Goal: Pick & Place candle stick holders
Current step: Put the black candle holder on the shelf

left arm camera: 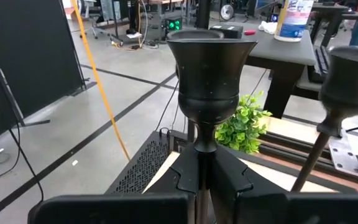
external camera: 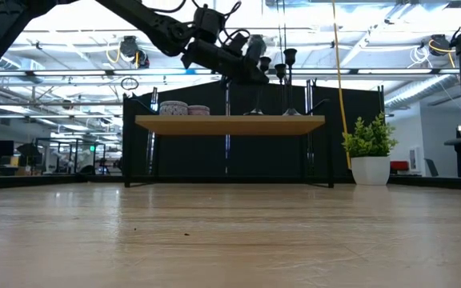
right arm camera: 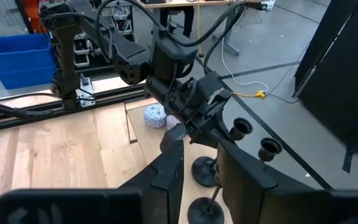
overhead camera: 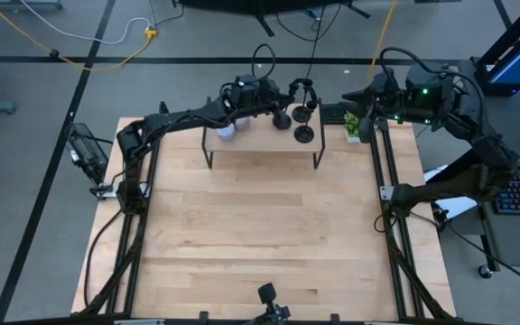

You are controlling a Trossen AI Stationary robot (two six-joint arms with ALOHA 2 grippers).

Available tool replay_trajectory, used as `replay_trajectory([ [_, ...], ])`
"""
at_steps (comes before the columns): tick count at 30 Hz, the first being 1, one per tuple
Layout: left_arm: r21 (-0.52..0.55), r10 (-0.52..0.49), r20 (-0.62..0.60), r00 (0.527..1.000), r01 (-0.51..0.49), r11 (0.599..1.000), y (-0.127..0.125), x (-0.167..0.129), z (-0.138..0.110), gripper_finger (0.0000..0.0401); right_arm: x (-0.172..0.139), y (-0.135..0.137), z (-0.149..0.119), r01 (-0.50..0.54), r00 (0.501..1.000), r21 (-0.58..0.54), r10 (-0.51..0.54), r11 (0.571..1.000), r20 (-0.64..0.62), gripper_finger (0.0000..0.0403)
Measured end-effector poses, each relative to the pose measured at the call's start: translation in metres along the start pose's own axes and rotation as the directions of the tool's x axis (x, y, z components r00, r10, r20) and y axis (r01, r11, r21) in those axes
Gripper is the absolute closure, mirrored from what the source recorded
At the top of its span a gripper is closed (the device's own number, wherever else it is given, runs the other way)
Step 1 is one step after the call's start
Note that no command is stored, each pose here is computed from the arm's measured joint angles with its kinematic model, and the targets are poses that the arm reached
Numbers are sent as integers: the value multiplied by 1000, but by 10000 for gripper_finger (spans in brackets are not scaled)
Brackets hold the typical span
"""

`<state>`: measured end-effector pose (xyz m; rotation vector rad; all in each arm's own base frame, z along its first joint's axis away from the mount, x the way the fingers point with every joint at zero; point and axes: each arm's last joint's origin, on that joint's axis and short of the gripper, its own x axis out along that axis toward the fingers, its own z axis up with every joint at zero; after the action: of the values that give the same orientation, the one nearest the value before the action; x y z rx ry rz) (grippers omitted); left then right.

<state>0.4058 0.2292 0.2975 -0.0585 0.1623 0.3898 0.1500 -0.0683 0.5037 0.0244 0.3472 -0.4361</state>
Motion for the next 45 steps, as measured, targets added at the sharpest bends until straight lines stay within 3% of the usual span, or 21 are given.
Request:
replay_trajectory([
  [29,-27,-7,7,1000,7,1000,-3,0,1,372,0,0,0,0,1000,6,0,1000,2,314],
  [45,-57,-8,-30,1000,6,998,-5,8,-11,369,0,0,0,0,1000,6,0,1000,1,314],
])
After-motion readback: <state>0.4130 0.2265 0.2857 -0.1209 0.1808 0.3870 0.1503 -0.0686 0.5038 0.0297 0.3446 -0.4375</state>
